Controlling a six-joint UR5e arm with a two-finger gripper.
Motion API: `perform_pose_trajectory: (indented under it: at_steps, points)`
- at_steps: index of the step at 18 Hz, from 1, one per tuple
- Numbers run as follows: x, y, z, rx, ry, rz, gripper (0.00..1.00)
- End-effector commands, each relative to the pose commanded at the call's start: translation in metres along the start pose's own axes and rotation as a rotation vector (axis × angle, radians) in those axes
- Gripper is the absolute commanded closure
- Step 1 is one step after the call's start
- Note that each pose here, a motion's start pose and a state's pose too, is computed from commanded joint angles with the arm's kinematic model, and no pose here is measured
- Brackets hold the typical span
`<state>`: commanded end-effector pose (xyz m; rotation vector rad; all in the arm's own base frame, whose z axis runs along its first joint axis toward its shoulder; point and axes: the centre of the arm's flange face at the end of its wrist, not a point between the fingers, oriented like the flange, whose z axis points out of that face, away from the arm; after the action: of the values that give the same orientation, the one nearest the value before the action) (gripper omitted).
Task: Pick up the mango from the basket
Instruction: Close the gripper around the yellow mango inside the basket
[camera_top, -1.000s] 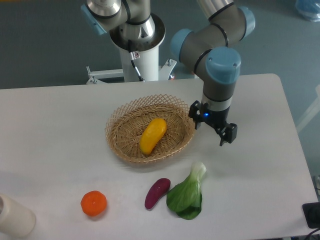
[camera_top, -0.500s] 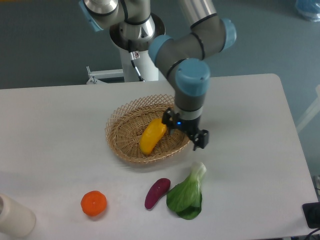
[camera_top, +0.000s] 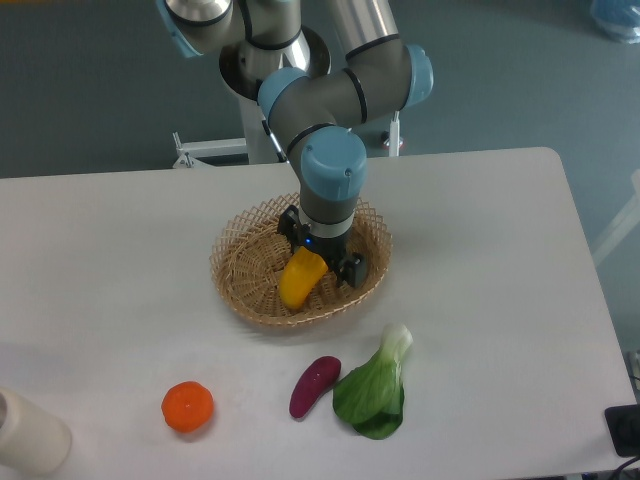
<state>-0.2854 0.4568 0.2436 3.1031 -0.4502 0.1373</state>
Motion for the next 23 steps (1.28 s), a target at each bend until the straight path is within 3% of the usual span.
perform_pose_trajectory:
  at_steps: [13, 19, 23]
  points:
    - [0.012, -0.001, 0.029, -0.026, 0.034, -0.026, 0.0]
    - [0.015, -0.006, 0.038, -0.055, -0.001, -0.021, 0.0]
    - [0.014, -0.007, 0.038, -0.056, -0.007, -0.037, 0.48]
